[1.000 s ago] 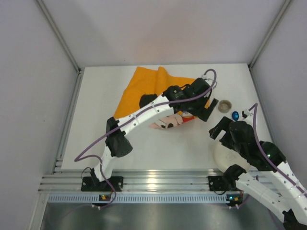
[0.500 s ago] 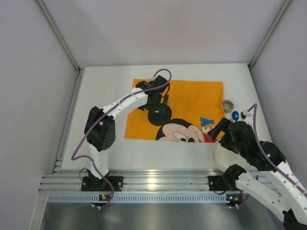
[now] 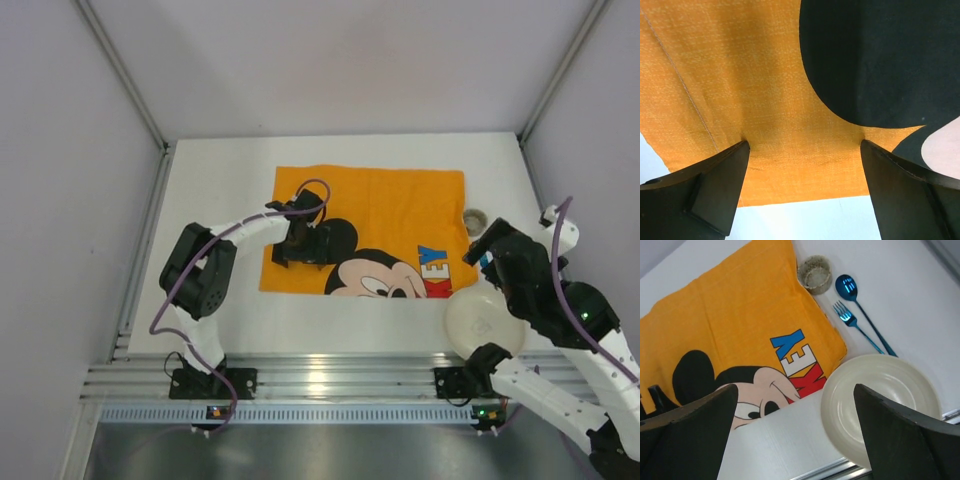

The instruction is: Set the dinner table for one person

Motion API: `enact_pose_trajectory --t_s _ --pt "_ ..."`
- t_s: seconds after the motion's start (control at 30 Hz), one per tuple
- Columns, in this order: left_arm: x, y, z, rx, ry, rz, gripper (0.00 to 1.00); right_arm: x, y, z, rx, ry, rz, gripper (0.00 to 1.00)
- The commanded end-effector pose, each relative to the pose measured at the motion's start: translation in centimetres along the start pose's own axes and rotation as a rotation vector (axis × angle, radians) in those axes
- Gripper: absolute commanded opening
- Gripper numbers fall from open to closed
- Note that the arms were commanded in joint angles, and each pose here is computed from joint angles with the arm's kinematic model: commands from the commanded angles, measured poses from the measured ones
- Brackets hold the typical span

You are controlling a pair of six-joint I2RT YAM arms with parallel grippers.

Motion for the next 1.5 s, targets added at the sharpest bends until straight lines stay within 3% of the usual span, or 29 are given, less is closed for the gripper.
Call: enact_pose_trajectory --t_s 0.0,0.13,0.2,0.27,0.37,0.6,0.77,0.93,1.03,1.2,1.27,1.3,1.47 --pt "-1.4 -2.0 0.3 0.063 -0.029 0.034 0.98 -1.1 1.5 1.1 0.163 -0.078 -0.090 1.00" --pt "-1.2 -3.9 1.5 0.082 -0.021 0.049 0.98 -3.4 1.5 3.0 0.323 -0.148 0.008 1.00" --pt "-0.7 -5.1 2.3 0.088 -0.001 0.055 0.98 -5.9 0.1 3.8 0.389 -0.168 0.172 1.00" --pt "-0.4 -6.0 3.0 0.093 0.019 0.065 0.98 -8.6 -0.4 3.2 0.332 -0.220 0.313 1.00" --pt "0.8 -6.6 3.6 0.108 0.040 0.058 0.99 -11.7 -0.3 2.7 0.246 -0.223 0.383 1.00" --pt "3.0 -6.7 3.9 0.152 0.060 0.036 0.99 -17.3 2.6 2.0 0.107 -0.193 0.391 1.00" --pt "8.5 -3.4 3.9 0.175 0.067 -0.062 0.99 -21.0 5.2 -0.3 0.021 -0.262 0.396 0.99" --pt "14.9 0.0 3.4 0.191 0.013 -0.215 0.99 -23.9 5.6 -1.9 -0.012 -0.324 0.423 0.90" --pt "16.6 -0.4 3.5 0.202 0.007 -0.227 0.99 -25.8 4.4 -2.2 -0.023 -0.328 0.477 0.81" --pt "17.5 -2.4 3.8 0.230 0.002 -0.246 0.98 -28.6 3.4 -3.4 -0.008 -0.376 0.515 0.61" --pt "17.5 -3.4 4.0 0.241 0.011 -0.243 0.99 -29.5 3.0 -3.6 -0.006 -0.381 0.529 0.58" --pt "17.3 -4.2 4.3 0.248 0.026 -0.237 0.99 -30.3 3.1 -3.6 -0.001 -0.383 0.528 0.49" --pt "17.1 -5.1 4.7 0.258 0.056 -0.223 0.99 -31.5 3.3 -3.5 -0.001 -0.385 0.526 0.47"
Point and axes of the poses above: each gripper's point midway between its finger pads, its own x axis back along the fingers, its own z axis along the line the jaws close on, y = z × x, the point moved 6 cm from there along x, back along the fingers, and after that the axes turned 14 degrees about -x, right-handed, at the moved point
